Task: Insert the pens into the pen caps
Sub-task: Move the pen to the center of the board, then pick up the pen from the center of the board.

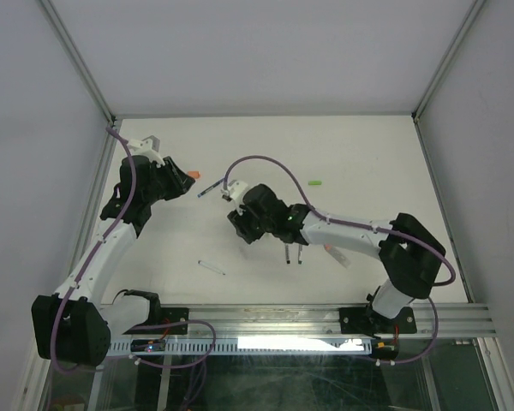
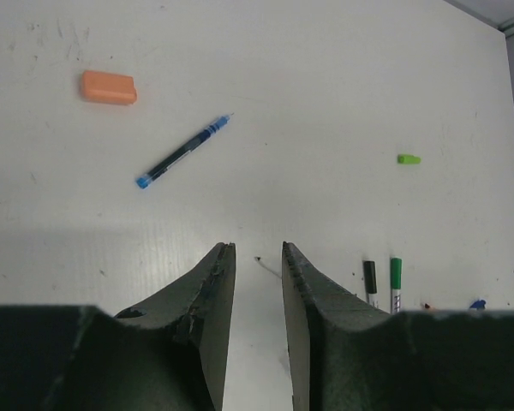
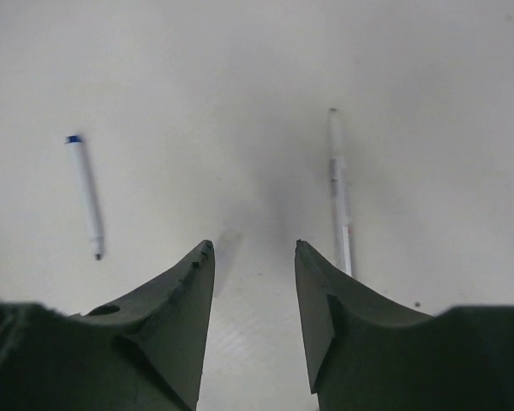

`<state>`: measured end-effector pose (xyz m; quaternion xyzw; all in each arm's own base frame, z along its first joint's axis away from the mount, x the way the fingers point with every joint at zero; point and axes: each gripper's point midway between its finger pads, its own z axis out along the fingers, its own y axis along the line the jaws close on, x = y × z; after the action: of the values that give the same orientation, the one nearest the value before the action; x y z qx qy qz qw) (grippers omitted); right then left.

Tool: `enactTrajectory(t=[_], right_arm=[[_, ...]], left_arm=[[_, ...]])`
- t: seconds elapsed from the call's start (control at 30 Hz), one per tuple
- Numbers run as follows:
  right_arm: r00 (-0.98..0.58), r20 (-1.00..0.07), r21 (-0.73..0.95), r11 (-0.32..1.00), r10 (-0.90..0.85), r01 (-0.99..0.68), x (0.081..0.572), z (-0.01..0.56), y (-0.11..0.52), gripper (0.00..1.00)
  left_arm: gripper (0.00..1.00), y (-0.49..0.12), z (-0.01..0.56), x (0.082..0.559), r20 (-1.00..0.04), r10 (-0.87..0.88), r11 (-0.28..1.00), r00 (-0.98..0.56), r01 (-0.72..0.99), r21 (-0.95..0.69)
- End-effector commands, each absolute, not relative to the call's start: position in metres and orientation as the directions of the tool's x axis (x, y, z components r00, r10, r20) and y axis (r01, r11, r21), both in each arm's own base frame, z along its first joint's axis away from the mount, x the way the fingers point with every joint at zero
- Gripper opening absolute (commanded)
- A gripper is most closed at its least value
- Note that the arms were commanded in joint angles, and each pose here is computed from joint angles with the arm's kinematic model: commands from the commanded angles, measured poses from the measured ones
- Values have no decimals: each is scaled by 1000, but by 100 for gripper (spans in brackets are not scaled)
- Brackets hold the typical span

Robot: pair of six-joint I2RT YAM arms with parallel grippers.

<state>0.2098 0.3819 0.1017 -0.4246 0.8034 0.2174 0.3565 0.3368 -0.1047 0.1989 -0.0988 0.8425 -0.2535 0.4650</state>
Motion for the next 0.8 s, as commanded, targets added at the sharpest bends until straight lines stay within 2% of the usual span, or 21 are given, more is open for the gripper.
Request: enactTrajectory(t=[0.0,0.17,0.5,0.77], right_arm=[[-457,-664,73,557,-591,-827,232,93,352,46],[-496,-584,85,559,-643,-825,249,72,341,48],[-539,-514,37,610,-668,-791,271,44,330,48],[-562,-447,23,619,-696,-785,263,28,318,42]], left_arm=[[30,-102,199,337,-746,-396,855,-536,80,-512],[31,-103,195,334,-734,-406,850,-545,70,-522],[32,-103,195,334,-733,-402,851,-549,72,-520],[32,-104,191,332,-717,-413,844,-562,59,-533]])
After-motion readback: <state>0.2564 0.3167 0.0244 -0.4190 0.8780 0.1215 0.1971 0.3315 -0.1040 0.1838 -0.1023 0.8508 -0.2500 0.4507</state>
